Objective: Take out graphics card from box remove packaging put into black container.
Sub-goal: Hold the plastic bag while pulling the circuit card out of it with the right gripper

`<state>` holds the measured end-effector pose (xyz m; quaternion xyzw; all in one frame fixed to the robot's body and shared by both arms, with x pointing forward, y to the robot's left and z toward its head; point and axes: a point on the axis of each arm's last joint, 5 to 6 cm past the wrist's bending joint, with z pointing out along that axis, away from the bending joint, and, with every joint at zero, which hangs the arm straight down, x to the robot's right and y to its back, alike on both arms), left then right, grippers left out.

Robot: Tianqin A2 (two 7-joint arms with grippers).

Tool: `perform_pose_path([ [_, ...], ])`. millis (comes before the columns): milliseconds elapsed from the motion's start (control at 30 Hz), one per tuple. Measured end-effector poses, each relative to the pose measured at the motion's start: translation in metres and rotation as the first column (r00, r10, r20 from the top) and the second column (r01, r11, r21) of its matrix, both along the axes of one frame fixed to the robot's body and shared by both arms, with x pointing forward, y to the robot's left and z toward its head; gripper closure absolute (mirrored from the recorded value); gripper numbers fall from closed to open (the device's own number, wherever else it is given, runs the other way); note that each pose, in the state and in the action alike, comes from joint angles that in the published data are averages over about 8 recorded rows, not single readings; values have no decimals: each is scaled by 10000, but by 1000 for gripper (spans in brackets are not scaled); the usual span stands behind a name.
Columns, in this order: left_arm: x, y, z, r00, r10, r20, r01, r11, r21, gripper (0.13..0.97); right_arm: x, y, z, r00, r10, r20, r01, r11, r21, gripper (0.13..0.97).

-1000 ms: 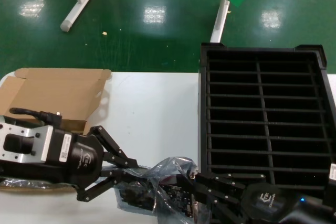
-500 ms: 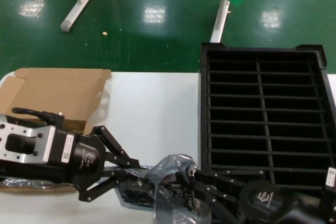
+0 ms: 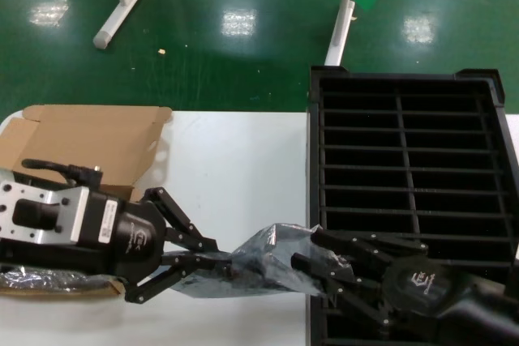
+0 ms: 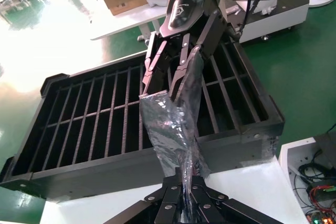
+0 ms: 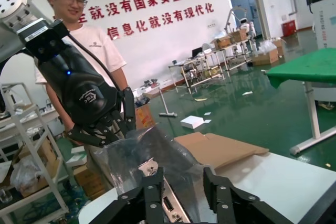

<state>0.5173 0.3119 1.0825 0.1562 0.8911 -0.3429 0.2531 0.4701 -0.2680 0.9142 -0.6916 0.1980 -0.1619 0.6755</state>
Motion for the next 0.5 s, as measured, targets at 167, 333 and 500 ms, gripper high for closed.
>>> perform_pose_path([
  [167,38,-6,18,10000,29,57,-29,10000,-11,955,19,-35,7,9996,-122,-237,124,9999,74,762],
  [333,58,-10,19,10000,35,66,-35,10000,0,955,21,-70,-4,9990,-205,-407,208,9998,59,672],
  [500,65,-11,14,10000,42,59,-42,10000,10,955,21,-109,-21,9980,-278,-562,279,9996,14,567],
])
